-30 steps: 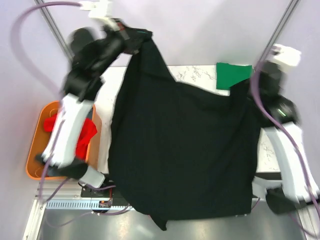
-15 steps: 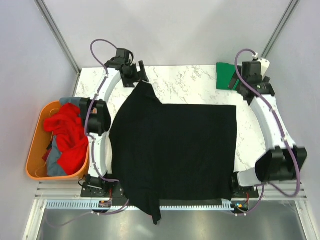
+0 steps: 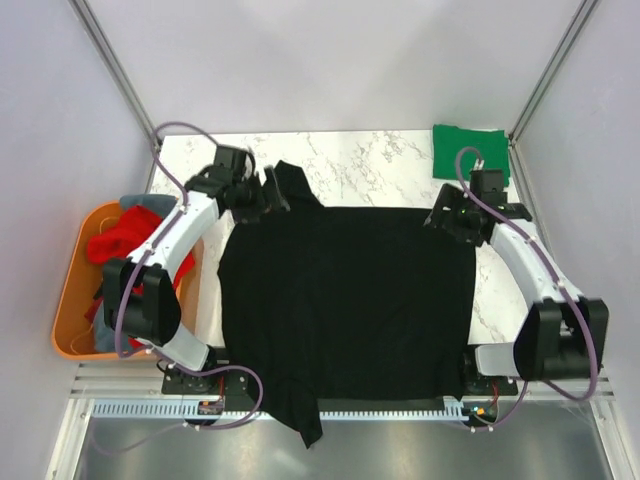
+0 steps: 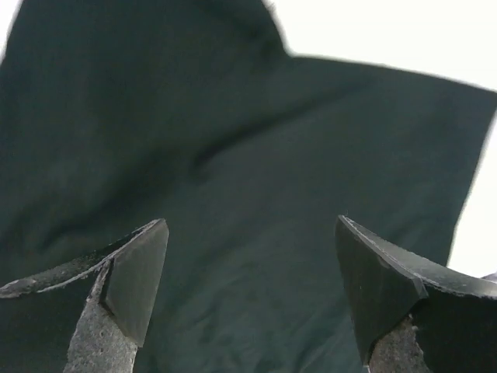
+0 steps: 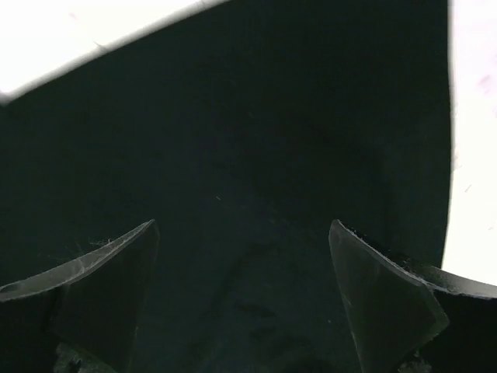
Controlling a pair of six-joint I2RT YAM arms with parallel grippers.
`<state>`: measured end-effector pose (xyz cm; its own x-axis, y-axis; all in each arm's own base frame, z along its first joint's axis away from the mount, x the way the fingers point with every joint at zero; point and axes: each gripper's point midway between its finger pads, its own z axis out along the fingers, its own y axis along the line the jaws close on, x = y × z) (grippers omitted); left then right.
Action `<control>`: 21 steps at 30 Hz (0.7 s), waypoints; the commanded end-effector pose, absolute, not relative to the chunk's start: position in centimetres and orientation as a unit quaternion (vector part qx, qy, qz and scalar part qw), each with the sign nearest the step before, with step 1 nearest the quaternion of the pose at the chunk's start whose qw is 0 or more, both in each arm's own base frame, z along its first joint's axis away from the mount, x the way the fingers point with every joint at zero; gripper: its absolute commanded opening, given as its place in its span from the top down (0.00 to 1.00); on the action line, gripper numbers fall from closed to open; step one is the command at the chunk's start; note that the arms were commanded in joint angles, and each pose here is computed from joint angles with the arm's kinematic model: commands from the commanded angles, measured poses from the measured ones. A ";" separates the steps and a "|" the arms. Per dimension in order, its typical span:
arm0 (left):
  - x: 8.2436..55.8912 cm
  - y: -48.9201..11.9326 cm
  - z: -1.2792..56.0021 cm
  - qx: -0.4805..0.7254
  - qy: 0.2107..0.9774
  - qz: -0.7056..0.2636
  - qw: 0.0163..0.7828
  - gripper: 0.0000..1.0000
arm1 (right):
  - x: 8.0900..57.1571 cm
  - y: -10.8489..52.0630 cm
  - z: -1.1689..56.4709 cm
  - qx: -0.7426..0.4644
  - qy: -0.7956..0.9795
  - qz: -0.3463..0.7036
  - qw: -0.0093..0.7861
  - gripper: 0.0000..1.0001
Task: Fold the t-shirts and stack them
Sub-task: Flatten the tshirt out
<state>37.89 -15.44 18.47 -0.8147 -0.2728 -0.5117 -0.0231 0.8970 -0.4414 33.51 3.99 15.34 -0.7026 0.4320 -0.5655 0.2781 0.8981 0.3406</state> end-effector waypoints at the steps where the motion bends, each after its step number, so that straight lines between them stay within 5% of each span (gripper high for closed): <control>1: 35.8 -14.2 11.4 -0.134 0.946 -0.176 0.238 0.06 | 33.0 4.6 12.0 0.201 0.933 0.120 0.274 0.02; 9: 37.3 -14.5 5.3 -0.151 0.956 -0.156 0.199 0.09 | 37.3 3.1 4.9 0.203 0.956 0.056 0.206 0.02; 21: 47.3 -15.8 0.7 -0.164 0.957 -0.153 0.183 0.11 | 47.5 2.0 -1.8 0.229 0.956 0.039 0.178 0.02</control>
<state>44.23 -16.03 3.24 -0.8939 -0.3288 -0.3048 -0.2175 0.9125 -0.3464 45.74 2.10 2.36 -0.8233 0.4422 -0.3558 0.4090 0.8969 0.1683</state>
